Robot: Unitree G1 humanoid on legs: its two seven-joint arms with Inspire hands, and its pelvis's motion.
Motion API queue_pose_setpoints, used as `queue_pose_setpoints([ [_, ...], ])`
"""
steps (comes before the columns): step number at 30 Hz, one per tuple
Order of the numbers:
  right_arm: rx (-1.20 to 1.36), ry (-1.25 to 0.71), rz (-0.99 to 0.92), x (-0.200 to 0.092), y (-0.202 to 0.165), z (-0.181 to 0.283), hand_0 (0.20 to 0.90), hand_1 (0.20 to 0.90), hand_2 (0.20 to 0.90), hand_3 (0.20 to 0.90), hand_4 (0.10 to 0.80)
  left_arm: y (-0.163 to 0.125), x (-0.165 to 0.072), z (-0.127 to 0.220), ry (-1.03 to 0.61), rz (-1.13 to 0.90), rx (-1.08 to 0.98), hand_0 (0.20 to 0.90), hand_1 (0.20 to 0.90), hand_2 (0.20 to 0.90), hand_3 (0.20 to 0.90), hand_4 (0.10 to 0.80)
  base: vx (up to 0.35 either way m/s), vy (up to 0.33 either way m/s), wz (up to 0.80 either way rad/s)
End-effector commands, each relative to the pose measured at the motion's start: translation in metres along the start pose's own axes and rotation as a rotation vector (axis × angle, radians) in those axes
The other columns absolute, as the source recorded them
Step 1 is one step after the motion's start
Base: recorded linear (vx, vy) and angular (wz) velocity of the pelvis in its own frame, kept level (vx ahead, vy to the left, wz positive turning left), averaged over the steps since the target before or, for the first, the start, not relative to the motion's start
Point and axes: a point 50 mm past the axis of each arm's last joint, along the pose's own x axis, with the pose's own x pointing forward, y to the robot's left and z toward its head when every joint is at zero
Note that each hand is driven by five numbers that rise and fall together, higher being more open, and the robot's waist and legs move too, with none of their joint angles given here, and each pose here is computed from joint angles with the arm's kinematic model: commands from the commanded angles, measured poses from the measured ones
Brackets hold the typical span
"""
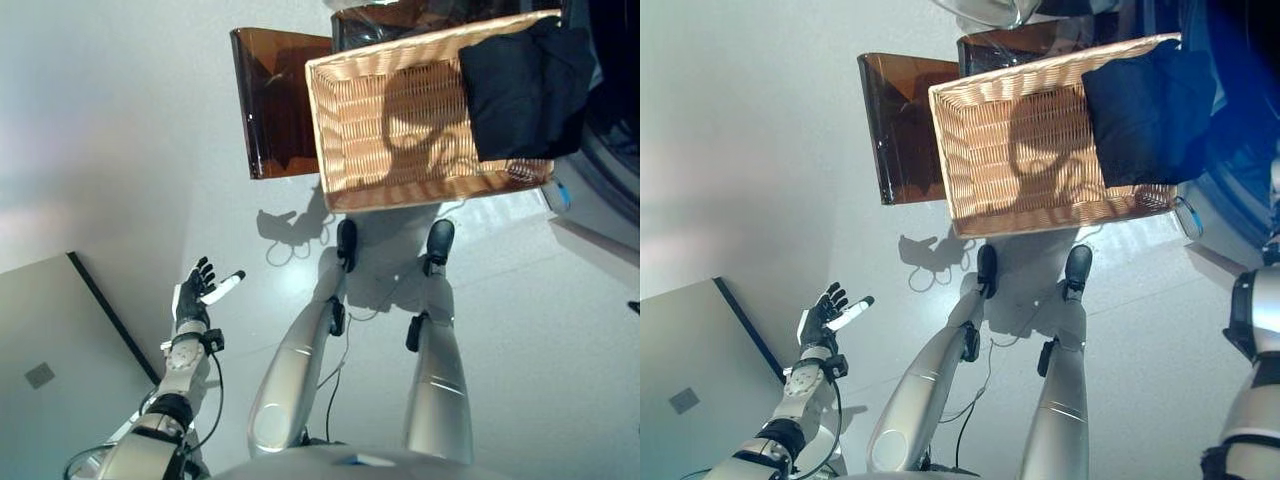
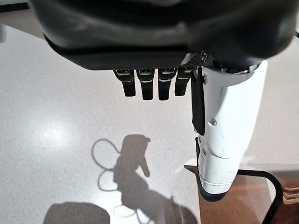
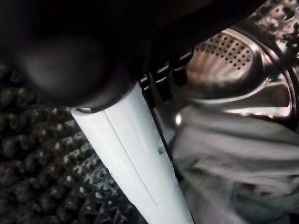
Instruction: Pick up the clothes and place them into the washing machine
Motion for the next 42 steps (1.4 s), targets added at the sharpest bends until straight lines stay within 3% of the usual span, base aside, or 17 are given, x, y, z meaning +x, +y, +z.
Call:
queue_pose_setpoints([
  [1,-0.012,-0.166,-0.119,-0.011,-0.003,-0.002,0.9,0.9,0.9,0.9,0.8,0.054,-0.017,-0.026,0.087,0.214,0.036,0.9,0.9,0.9,0.9,0.8,0.0,0.012,-0.05],
  [14,-0.093,-0.61,0.213,-0.094,0.041,0.013,0.9,0.9,0.9,0.9,0.8,0.064,-0.017,-0.027,0.094,0.243,0.072,0.9,0.9,0.9,0.9,0.8,0.005,-0.007,-0.03],
  [23,-0.175,-0.81,0.349,-0.128,0.057,0.03,0.9,0.9,0.9,0.9,0.8,0.068,-0.02,-0.032,0.123,0.26,0.076,0.9,0.9,0.9,0.9,0.8,0.0,0.002,0.0],
  [42,-0.295,-1.049,0.471,-0.184,0.084,0.085,0.9,0.9,0.9,0.9,0.8,0.061,-0.017,-0.031,0.123,0.25,0.059,0.9,0.9,0.9,0.9,0.8,-0.006,0.003,0.04],
])
